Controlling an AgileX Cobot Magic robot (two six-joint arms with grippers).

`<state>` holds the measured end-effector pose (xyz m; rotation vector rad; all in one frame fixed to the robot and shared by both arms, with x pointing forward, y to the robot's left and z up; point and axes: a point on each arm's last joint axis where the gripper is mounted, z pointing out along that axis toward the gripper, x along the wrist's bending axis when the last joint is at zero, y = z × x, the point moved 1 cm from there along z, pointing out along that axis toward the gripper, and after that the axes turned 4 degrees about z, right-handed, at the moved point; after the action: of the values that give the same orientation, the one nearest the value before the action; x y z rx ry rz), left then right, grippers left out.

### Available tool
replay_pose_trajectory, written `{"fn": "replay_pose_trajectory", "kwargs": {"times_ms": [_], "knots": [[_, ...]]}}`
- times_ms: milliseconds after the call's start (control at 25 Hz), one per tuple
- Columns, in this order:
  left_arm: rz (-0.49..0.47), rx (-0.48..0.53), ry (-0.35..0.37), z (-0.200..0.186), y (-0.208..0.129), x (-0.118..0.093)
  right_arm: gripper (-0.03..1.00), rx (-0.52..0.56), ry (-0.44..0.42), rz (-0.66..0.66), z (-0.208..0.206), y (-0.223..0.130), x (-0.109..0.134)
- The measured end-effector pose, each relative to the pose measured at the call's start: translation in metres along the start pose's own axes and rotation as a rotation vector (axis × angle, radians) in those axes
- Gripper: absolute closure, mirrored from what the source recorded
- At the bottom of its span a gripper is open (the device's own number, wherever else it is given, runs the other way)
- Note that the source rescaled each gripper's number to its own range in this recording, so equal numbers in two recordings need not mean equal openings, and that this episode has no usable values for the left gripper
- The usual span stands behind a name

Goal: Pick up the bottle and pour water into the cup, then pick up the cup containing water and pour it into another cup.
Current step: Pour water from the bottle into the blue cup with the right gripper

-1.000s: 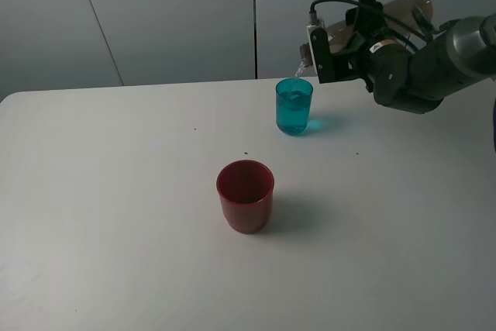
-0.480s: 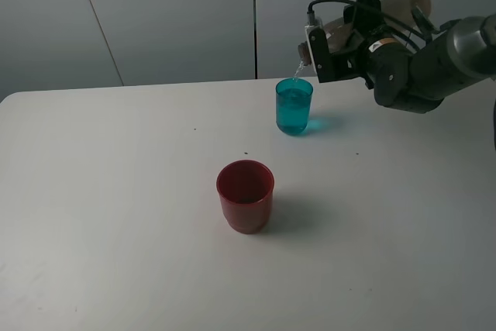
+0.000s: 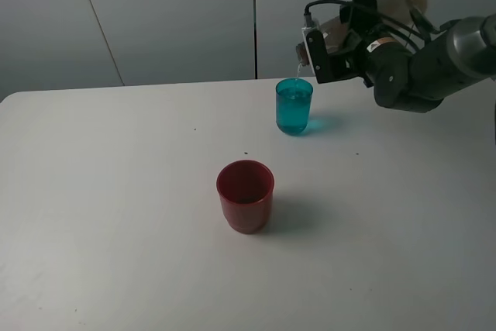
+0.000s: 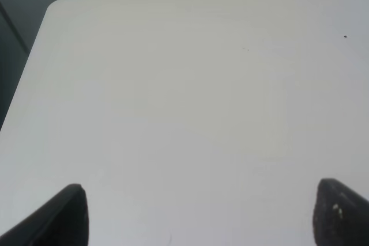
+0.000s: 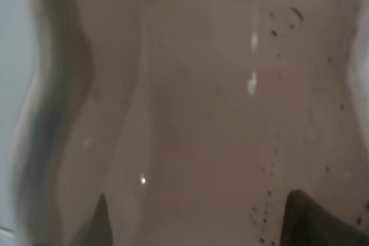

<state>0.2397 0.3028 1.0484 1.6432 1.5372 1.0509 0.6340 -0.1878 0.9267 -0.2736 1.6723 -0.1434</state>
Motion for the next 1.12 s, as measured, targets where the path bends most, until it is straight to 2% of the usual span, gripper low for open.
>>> {"fn": "replay_pose_trajectory", "kwargs": {"times_ms": [400, 640, 1120], "knots": [[0.000, 0.000, 0.000, 0.0000, 0.0000, 0.0000, 0.95, -0.009, -0.012, -0.013, 0.0003, -0.0002, -0.0009], [0.000, 0.000, 0.000, 0.0000, 0.0000, 0.0000, 0.95, -0.011, 0.026, -0.009, 0.0012, -0.0034, 0.0037], [0.000, 0.000, 0.000, 0.0000, 0.0000, 0.0000, 0.95, 0.003, 0.045, 0.006, 0.0015, -0.0059, 0.0059]]}}
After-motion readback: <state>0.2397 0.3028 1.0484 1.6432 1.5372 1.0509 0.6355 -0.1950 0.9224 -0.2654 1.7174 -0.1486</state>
